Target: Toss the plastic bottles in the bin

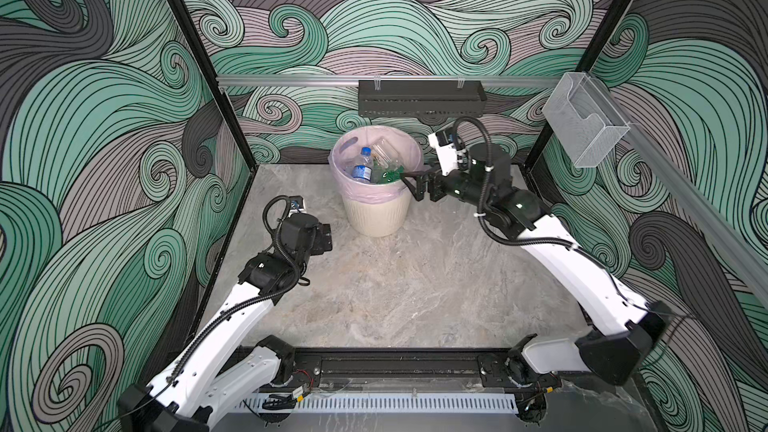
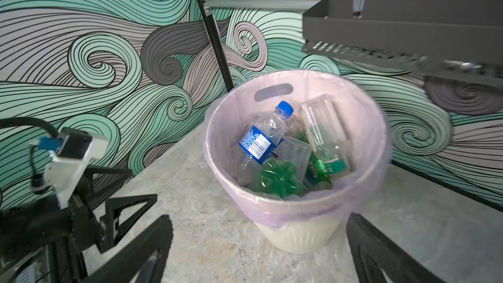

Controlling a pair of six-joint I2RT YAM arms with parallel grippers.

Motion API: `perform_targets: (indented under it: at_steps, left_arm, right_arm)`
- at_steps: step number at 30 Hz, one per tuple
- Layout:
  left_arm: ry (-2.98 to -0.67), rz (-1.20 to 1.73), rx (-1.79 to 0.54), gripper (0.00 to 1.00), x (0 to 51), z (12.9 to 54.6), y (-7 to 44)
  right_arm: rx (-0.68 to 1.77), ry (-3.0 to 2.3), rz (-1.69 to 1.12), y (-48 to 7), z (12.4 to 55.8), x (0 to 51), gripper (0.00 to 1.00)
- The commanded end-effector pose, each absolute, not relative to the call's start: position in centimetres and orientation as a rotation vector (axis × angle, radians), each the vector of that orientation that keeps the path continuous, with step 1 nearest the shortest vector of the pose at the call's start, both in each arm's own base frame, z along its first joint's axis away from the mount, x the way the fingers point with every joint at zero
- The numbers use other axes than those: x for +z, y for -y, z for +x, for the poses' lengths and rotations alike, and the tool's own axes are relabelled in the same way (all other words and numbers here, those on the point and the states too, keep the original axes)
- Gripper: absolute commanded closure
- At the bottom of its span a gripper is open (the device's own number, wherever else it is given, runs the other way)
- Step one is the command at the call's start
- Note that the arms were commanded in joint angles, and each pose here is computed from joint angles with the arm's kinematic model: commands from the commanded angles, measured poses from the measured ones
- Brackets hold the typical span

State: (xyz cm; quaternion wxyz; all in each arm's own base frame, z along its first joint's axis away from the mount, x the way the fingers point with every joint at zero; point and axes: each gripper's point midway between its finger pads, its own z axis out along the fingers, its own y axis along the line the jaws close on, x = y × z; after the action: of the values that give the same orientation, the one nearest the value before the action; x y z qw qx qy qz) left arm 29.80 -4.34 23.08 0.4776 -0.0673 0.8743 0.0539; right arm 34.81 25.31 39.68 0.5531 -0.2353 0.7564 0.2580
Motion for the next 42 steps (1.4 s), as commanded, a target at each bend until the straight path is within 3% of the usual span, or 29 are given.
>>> perform_targets:
  at_steps: [1, 11, 17, 21, 25, 30, 42]
  left_arm:
    - [-2.006, -0.225, 0.303, 0.01, 24.9, 31.2, 1.3]
    - [-1.819, -0.441, 0.350, 0.01, 20.1, 33.1, -5.8]
    - [-1.886, -0.417, 0.320, 0.01, 15.6, 35.9, -6.5]
    - [-1.948, -0.354, 0.364, 0.01, 12.9, 37.7, -6.5]
    - [-1.966, -0.304, 0.333, 0.01, 9.8, 39.3, -5.9]
    - [-1.955, -0.285, 0.292, 0.01, 9.0, 39.2, -5.6]
    - [-1.994, -0.300, 0.249, 0.01, 8.7, 39.2, -5.7]
  right_arm:
    - [0.471, -1.821, -0.452, -20.7, 35.8, 36.8, 0.00]
    - [-0.054, -1.901, -0.022, -4.2, 36.4, 25.5, 0.00]
    - [-0.127, -1.973, 0.263, 3.2, 36.8, 15.6, 0.00]
    - [-0.175, -1.948, 0.283, 4.2, 36.9, 12.0, 0.00]
    - [-0.171, -1.912, 0.215, 3.6, 37.7, 12.1, 0.00]
    - [-0.104, -1.887, 0.073, 1.5, 39.4, 9.5, 0.00]
    - [-0.113, -1.924, 0.049, 1.1, 39.6, 9.4, 0.00]
